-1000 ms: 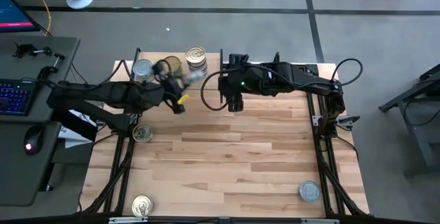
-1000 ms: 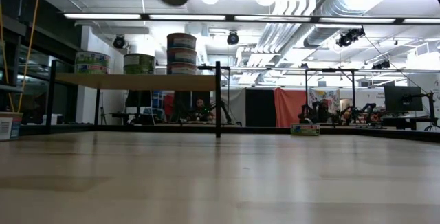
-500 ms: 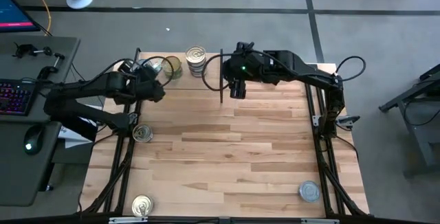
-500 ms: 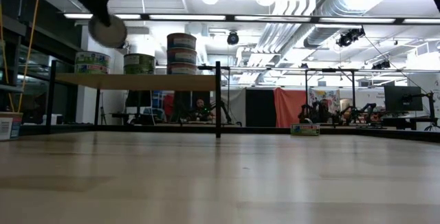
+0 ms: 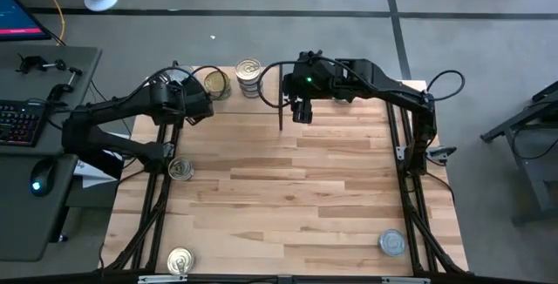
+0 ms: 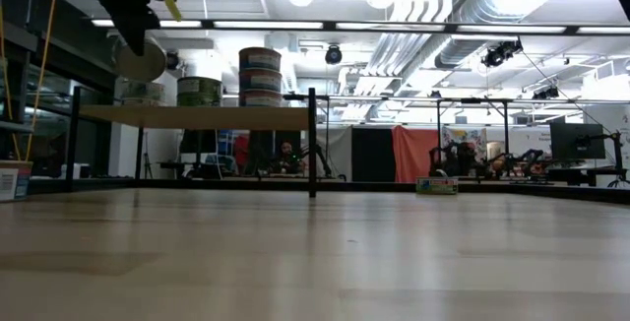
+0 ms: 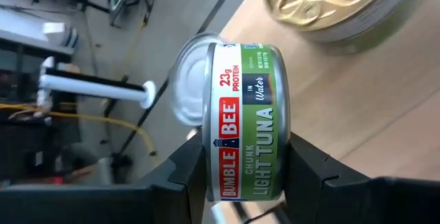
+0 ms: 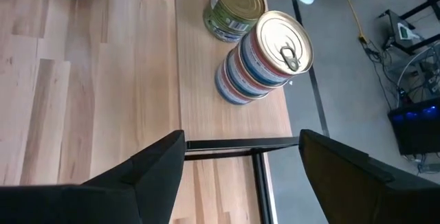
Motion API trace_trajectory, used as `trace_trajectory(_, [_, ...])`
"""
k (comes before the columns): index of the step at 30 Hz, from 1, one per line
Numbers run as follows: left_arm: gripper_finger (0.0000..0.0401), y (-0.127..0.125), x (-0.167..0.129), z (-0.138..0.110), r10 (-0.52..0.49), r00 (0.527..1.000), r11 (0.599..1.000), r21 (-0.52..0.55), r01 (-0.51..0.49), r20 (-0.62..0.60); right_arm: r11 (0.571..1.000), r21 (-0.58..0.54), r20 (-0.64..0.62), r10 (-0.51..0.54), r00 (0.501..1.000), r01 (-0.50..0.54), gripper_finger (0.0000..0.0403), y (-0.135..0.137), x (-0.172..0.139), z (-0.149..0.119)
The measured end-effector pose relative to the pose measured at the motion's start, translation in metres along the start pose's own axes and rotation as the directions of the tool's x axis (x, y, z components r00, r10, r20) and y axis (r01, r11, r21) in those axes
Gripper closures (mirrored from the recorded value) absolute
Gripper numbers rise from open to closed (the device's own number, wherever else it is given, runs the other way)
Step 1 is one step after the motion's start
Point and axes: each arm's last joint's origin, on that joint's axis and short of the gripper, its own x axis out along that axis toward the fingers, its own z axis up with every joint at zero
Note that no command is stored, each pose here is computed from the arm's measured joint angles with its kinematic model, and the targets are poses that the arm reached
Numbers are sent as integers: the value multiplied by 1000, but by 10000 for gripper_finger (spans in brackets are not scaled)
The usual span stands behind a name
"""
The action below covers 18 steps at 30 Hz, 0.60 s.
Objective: Stack canned seafood by type on shelf
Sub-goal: Stack the green-white tuna can on top of the green-white tuna cans on the shelf
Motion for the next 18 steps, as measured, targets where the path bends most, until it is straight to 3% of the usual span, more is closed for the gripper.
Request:
trace_trajectory(5, [279, -1, -8, -1, -78, 996, 996, -39, 80, 51, 1000, 0, 1, 0, 1000, 0, 126, 0, 0, 0])
trace_trajectory(10, [279, 12, -17, 3, 34, 991, 996, -83, -23, 131, 1000, 10, 19, -7, 1000, 7, 126, -1, 0, 2])
trace_trajectory(18, [279, 24, -7, 8, 131, 988, 984, 112, -140, 81, 999, 44, 67, 16, 998, -19, 126, -2, 0, 6])
